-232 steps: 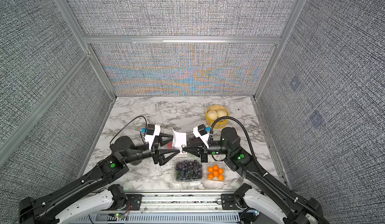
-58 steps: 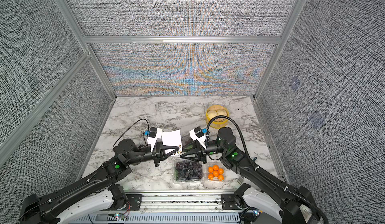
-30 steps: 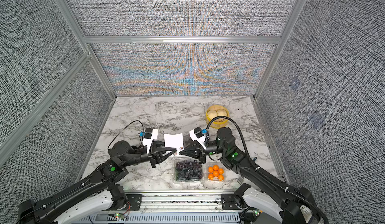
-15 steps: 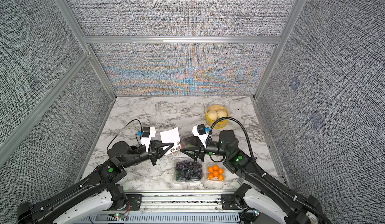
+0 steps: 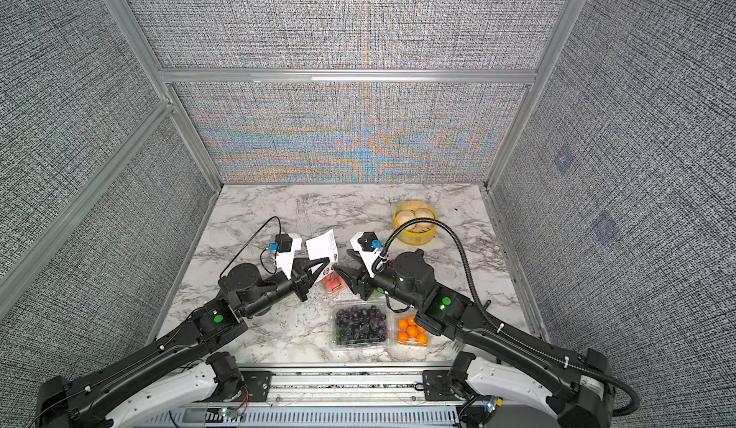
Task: Label fruit boxes
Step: Tear off the label from the label sticker.
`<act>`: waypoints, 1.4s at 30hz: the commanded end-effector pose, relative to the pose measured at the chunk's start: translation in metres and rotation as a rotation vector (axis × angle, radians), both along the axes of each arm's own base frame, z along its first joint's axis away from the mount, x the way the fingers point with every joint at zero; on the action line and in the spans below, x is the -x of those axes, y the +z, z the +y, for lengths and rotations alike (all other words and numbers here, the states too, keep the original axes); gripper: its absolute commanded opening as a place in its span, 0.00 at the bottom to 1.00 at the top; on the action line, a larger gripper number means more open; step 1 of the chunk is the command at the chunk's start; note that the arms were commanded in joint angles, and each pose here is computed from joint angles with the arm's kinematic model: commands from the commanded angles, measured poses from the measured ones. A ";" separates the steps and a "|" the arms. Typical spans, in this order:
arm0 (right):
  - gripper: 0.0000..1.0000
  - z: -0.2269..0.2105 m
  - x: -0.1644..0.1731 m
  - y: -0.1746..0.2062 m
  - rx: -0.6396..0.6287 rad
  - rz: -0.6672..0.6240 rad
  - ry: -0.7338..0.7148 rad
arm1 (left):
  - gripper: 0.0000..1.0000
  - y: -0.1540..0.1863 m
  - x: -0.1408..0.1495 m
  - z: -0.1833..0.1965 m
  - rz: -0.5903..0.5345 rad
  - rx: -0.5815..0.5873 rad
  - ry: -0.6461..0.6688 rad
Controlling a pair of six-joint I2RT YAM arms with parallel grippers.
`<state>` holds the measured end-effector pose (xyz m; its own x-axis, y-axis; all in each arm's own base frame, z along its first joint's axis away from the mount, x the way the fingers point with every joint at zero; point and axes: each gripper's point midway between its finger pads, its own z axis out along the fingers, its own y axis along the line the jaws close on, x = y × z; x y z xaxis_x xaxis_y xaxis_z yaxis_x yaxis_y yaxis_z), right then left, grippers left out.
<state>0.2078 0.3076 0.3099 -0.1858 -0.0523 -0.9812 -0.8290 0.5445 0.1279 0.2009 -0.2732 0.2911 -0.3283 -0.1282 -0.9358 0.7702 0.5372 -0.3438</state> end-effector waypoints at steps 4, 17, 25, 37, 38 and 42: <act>0.46 0.008 -0.008 0.000 0.003 -0.015 -0.015 | 0.00 0.003 0.001 0.002 -0.009 0.011 0.003; 0.22 0.017 -0.014 -0.006 -0.021 0.017 -0.016 | 0.00 0.003 0.006 -0.003 0.001 0.019 -0.039; 0.00 0.012 -0.022 -0.015 -0.023 0.041 -0.067 | 0.00 0.003 0.011 0.000 0.011 0.017 -0.045; 0.00 -0.007 -0.016 -0.019 -0.036 0.023 -0.088 | 0.00 -0.011 -0.005 0.022 0.046 -0.034 0.107; 0.00 -0.008 -0.015 -0.019 -0.034 0.022 -0.089 | 0.00 -0.014 -0.007 0.024 0.053 -0.041 0.123; 0.00 -0.012 -0.016 -0.022 0.000 0.019 -0.097 | 0.00 -0.019 -0.008 0.023 0.074 -0.051 0.127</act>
<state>0.2212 0.2989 0.2866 -0.2177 -0.0199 -0.9758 -0.7788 0.6061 0.1614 0.2072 -0.2517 0.2741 -0.3713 -0.1229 -0.9203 0.6837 0.6345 -0.3606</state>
